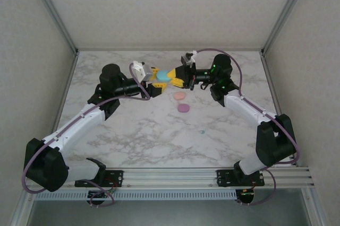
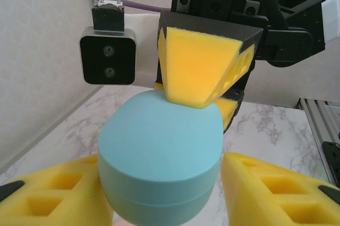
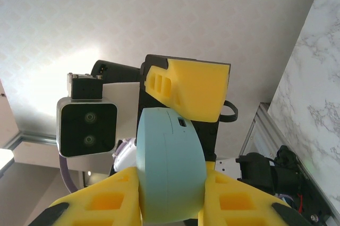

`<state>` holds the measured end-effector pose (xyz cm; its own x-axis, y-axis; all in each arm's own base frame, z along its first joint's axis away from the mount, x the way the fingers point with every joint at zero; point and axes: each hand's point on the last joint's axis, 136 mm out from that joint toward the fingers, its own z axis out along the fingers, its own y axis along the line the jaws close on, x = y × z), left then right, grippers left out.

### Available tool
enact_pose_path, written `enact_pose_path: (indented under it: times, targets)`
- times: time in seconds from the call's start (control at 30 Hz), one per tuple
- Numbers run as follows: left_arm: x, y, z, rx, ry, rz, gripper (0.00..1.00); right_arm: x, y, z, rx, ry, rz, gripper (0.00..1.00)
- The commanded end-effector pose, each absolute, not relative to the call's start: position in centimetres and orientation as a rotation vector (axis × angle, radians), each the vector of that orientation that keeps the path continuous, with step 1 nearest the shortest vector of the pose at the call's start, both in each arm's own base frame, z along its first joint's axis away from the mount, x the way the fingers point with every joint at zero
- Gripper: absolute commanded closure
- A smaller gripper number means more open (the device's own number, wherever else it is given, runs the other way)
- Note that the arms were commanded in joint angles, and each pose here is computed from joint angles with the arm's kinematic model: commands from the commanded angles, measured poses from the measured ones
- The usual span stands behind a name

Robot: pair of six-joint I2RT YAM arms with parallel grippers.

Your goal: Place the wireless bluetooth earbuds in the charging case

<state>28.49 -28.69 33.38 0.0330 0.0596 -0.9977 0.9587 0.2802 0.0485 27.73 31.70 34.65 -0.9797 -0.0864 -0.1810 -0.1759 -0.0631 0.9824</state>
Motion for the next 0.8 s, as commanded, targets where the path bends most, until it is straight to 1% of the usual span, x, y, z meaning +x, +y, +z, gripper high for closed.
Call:
enact_pose_path:
  times: [0.0, 0.33, 0.43, 0.63, 0.73, 0.77]
  targets:
    - [27.9, -29.2, 34.7, 1.071, 1.278, -0.967, 0.47, 28.1, 31.7, 34.3, -0.303, 2.082, 2.21, 0.85]
    - [27.7, -29.4, 35.2, 1.072, 1.269, -0.99, 0.47, 28.0, 31.7, 34.0, -0.32, 2.089, 2.193, 0.84]
    - [27.7, -29.5, 35.2, 1.076, 1.27, -0.99, 0.5, 28.0, 31.7, 34.0, -0.322, 2.09, 2.19, 0.84]
    - [27.8, -29.6, 34.8, 1.086, 1.286, -0.99, 0.58, 28.1, 31.7, 33.7, -0.317, 2.097, 2.182, 0.84]
    - [27.9, -29.6, 34.5, 1.092, 1.303, -0.973, 0.64, 28.1, 31.6, 33.2, -0.303, 2.126, 2.153, 0.8]
    - [27.8, -29.6, 34.4, 1.1, 1.308, -0.964, 0.65, 28.1, 31.6, 32.9, -0.295, 2.148, 2.128, 0.77]
